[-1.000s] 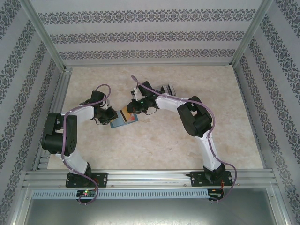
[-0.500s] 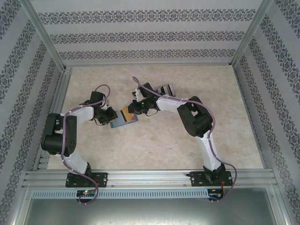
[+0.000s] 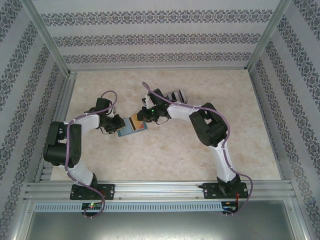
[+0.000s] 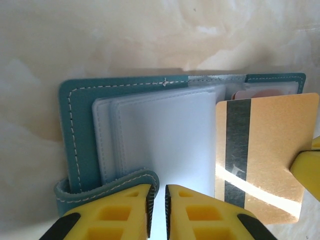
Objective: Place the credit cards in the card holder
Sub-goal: Insert the credit card into the card slot.
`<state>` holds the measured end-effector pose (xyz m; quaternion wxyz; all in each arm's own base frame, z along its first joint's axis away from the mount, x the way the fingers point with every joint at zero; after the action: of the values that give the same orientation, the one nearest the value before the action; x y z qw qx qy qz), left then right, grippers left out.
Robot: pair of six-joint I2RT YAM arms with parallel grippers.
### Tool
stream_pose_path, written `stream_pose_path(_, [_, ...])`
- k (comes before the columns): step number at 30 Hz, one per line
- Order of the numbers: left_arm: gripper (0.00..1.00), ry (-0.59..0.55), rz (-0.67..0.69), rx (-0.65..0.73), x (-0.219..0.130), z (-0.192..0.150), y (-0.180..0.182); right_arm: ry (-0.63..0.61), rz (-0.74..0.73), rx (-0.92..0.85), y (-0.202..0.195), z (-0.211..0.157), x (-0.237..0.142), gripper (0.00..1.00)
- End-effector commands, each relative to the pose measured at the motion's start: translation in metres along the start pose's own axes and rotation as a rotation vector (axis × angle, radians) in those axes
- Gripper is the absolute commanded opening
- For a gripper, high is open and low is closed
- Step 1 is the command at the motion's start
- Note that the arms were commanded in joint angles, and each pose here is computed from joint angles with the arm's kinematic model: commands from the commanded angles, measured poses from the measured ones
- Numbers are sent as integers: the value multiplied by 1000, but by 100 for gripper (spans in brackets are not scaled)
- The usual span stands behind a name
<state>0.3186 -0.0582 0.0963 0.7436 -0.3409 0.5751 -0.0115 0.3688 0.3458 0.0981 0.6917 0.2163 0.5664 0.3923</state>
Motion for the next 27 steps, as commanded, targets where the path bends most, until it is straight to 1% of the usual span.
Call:
stream_pose_path(1, [19, 42, 96, -42, 5, -11, 24, 19, 11, 13, 2, 2, 8, 11])
stream_pose_path(15, [19, 46, 95, -46, 6, -12, 25, 51, 21, 24, 0, -2, 21, 12])
stream_pose_path(24, [19, 46, 95, -43, 6, -11, 24, 68, 26, 17, 10, -13, 18, 12])
stream_pose_path(27, [19, 47, 92, -47, 6, -12, 25, 71, 11, 28, 5, -17, 20, 12])
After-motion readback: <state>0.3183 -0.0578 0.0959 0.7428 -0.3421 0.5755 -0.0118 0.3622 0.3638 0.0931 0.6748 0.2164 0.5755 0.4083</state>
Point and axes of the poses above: each hand's point on the last joint's axis, 136 mm out from that joint toward the fingers, its own x axis out along the fingers, its own y axis along the line the jaws close on, z = x × y, the point moved 8 cm from there along -x, back along the fingers, and after that the axes turned 5 degrees about -x, right-handed, at the moved point
